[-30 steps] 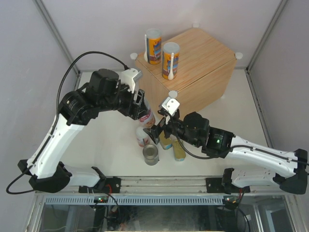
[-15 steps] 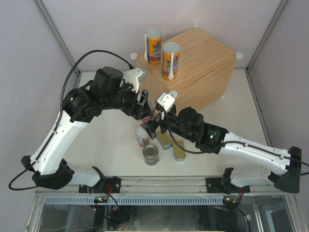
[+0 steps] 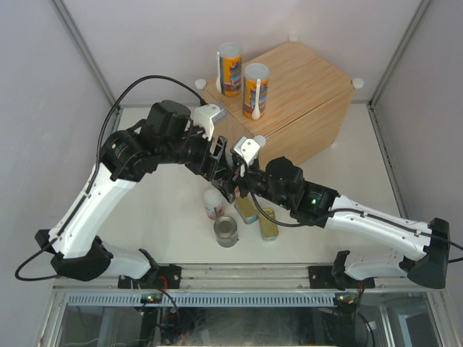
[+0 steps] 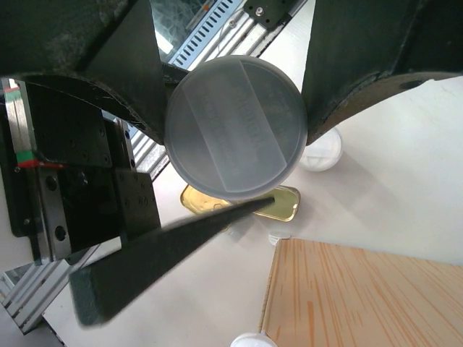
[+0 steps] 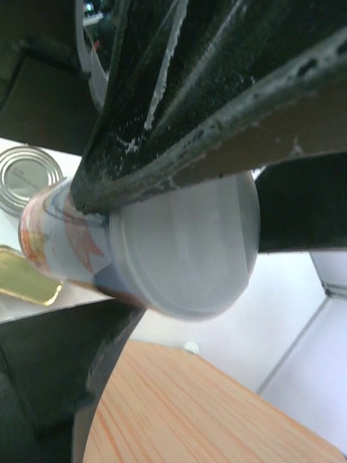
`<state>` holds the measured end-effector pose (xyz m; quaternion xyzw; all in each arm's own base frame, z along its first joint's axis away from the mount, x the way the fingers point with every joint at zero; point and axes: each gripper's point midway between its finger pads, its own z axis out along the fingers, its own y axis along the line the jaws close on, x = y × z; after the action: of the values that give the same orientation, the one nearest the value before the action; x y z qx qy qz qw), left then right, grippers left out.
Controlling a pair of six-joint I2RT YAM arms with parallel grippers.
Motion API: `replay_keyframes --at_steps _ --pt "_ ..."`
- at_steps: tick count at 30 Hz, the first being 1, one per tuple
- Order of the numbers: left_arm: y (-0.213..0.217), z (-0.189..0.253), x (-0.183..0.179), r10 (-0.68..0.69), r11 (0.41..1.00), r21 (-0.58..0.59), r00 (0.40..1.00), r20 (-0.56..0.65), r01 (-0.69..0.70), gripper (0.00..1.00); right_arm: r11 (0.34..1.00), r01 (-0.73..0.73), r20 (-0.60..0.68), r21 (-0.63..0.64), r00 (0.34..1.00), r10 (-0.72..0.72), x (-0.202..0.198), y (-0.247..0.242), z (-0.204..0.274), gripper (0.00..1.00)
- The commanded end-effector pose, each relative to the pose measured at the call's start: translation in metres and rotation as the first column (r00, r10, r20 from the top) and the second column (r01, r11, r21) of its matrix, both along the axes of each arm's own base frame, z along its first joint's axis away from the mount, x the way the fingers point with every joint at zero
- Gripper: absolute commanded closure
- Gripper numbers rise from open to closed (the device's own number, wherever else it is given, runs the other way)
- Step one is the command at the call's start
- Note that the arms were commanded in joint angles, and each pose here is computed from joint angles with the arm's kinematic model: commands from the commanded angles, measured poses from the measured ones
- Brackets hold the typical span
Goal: Place and organize the canned foods onto the counter
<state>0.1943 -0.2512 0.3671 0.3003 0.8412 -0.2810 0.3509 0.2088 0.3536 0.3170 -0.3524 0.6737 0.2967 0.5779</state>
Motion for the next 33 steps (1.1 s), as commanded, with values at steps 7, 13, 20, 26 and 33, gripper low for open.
replay_keyframes --at_steps 7,13,20,26,33 --pt "-0.012 0.058 -0.001 -0.017 0.987 -0.154 0.990 0.138 0.039 1.00 0.996 -0.019 0.010 0.082 1.000 0.018 0.003 -0.001 0.031 0.67" --pt "-0.012 0.061 0.001 0.001 0.985 -0.172 0.990 0.143 0.024 0.97 0.996 -0.022 0.002 0.088 1.000 0.021 0.003 -0.003 0.032 1.00" --pt "-0.007 0.063 0.002 0.033 0.982 -0.188 0.987 0.158 -0.003 0.68 0.994 -0.019 0.004 0.105 1.000 0.019 0.003 -0.005 0.037 1.00" --pt "-0.001 0.062 0.005 0.073 0.980 -0.193 0.983 0.168 -0.040 0.45 0.993 -0.022 0.000 0.116 1.000 0.022 0.001 -0.006 0.040 1.00" --pt "0.007 0.065 0.008 0.121 0.976 -0.202 0.975 0.187 -0.083 0.13 0.992 -0.020 0.002 0.124 1.000 0.020 0.001 -0.007 0.043 1.00"
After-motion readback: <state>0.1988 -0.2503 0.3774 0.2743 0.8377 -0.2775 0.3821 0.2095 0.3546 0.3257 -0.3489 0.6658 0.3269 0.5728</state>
